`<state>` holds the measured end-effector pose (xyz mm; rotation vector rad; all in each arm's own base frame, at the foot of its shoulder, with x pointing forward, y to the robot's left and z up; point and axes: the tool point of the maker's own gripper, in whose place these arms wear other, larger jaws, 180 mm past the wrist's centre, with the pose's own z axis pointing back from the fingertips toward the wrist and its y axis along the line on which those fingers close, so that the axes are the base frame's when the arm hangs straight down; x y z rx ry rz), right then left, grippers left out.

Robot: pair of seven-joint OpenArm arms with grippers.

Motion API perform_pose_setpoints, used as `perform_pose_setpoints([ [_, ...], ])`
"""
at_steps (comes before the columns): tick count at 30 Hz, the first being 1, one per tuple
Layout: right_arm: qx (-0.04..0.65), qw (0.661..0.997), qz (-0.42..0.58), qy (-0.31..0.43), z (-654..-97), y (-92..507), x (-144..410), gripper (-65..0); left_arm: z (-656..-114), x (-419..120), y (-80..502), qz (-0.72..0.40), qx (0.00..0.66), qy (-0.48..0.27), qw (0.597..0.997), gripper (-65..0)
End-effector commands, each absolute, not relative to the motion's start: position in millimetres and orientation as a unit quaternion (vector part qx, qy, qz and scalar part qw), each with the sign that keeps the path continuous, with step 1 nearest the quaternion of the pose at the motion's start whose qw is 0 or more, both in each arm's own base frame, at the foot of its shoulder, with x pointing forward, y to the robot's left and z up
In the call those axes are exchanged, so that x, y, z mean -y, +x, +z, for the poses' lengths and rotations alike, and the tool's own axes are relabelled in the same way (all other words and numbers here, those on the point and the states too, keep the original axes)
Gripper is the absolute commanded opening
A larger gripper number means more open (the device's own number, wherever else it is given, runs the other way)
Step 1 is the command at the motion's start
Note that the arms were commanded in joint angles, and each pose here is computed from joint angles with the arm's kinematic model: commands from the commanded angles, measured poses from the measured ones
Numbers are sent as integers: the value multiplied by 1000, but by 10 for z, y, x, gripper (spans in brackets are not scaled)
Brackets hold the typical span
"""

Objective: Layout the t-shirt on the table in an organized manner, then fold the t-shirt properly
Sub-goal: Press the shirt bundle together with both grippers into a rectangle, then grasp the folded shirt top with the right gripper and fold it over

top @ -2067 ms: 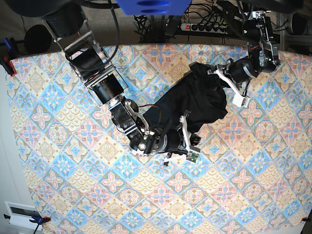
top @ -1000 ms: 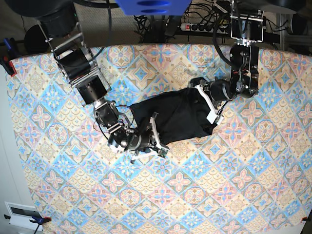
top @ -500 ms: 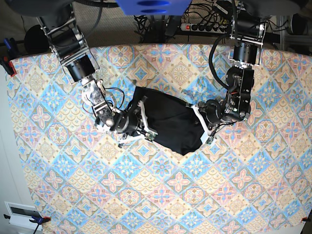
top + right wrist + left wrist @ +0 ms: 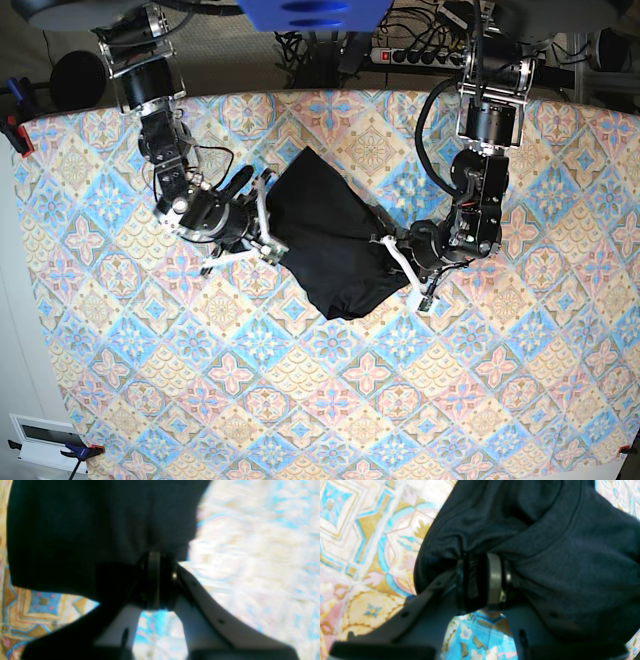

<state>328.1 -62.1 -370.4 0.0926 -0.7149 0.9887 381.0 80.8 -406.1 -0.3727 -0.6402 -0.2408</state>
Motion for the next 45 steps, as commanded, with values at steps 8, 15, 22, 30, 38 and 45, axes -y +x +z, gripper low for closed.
perform_pose_setpoints([
  [8,328,859,392,35,-3848,3481,1103,-610,-3717,-1051,3596,-53,324,-226,917,-541],
  [15,319,870,373,52,-4012,3653,1165,-610,-3848,-1048,3327,-58,307,-216,925,-542],
  [22,311,856,409,61,-4051,3563,947,-611,-4136,-835,3523,-61,293,-191,935,-541],
  [30,313,844,430,76,-4064,3215,747,-611,-4300,-459,3811,-111,287,-196,931,-541],
  [38,329,863,378,61,-3996,3060,1075,-611,-4286,-178,4082,-121,299,-210,923,-541],
  [45,367,853,369,48,-3724,3008,1119,-611,-4011,-62,4192,-109,331,-242,905,-542],
])
